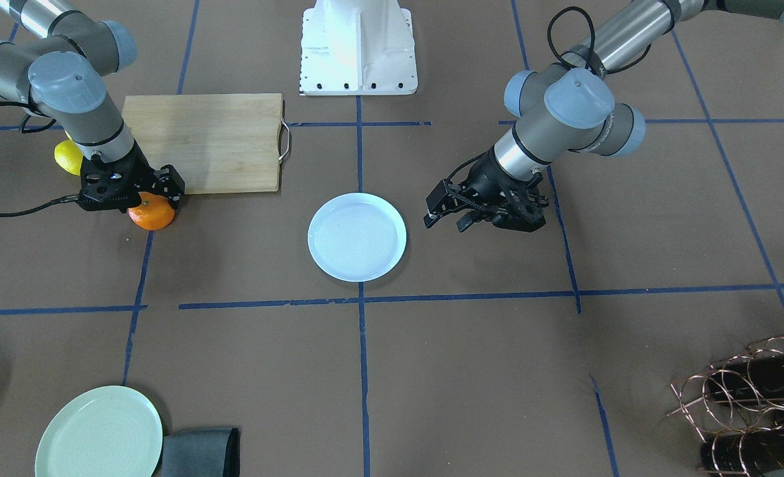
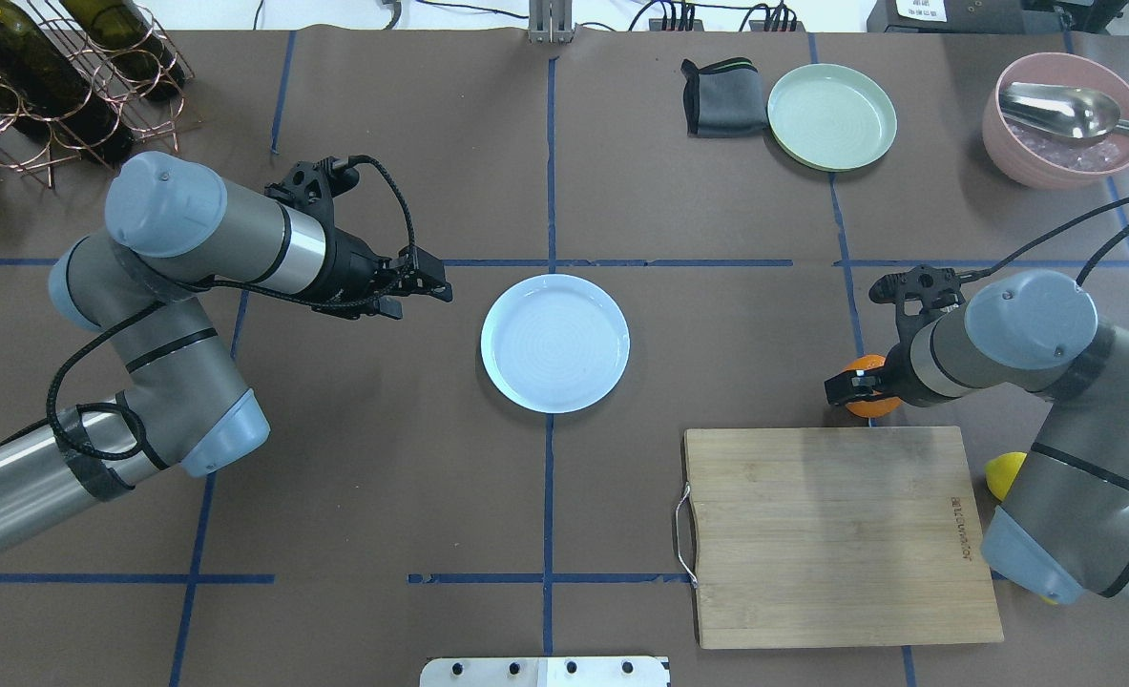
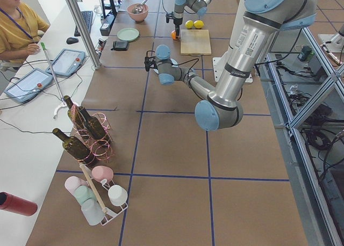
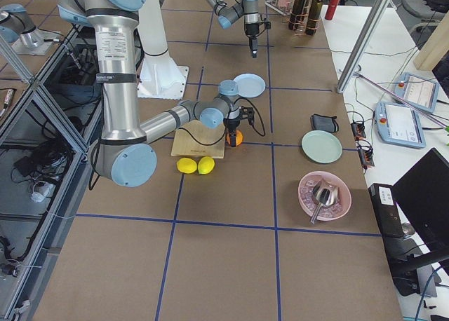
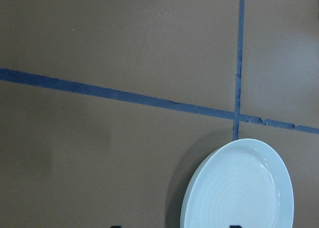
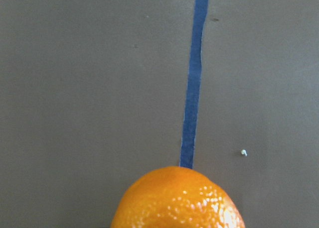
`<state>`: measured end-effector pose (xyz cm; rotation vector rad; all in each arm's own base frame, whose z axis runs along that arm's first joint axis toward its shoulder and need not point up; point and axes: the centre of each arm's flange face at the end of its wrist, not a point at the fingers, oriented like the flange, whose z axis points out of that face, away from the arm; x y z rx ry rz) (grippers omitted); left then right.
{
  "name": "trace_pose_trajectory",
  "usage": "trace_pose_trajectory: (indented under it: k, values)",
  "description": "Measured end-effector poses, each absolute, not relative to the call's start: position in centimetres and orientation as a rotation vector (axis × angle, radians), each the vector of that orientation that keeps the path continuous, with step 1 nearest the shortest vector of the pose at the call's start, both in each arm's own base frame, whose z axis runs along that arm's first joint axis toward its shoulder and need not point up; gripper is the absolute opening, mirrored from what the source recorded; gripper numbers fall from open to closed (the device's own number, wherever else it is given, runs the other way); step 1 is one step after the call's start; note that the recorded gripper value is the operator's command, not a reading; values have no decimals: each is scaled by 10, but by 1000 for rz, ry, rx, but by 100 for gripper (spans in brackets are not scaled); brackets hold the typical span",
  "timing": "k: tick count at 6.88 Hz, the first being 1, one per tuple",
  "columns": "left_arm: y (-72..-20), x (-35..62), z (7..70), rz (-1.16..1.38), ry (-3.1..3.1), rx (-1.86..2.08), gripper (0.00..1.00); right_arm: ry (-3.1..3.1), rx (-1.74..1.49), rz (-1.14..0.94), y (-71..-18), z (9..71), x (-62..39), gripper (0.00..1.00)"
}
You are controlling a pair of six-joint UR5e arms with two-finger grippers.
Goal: Pick orange to plate
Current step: 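Grasp the orange with the right gripper and lift it, then carry the orange over the white plate and lower it with the right gripper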
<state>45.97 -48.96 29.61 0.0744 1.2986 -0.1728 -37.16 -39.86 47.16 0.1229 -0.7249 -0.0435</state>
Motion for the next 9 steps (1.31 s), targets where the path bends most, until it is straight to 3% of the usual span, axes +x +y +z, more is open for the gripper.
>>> trace_pose_trajectory:
  k: [1, 2, 4, 7, 8, 9]
  values:
    - [-490, 460, 296, -173, 1299, 74, 79, -724, 121, -44, -398, 472, -373, 30]
    - [-489, 459, 295, -173, 1301, 75, 79, -725, 122, -43, -398, 472, -373, 6]
    - [-488, 443, 282, -174, 1327, 98, 79, -781, 152, -36, -403, 435, -379, 1]
    - [-478, 341, 278, -186, 1383, 136, 81, -944, 150, 118, -437, 296, -440, 2]
    - [-477, 314, 283, -200, 1386, 146, 95, -971, 126, 174, -448, 254, -475, 3]
    - [-478, 295, 290, -224, 1379, 156, 97, -975, 121, 223, -458, 221, -516, 3]
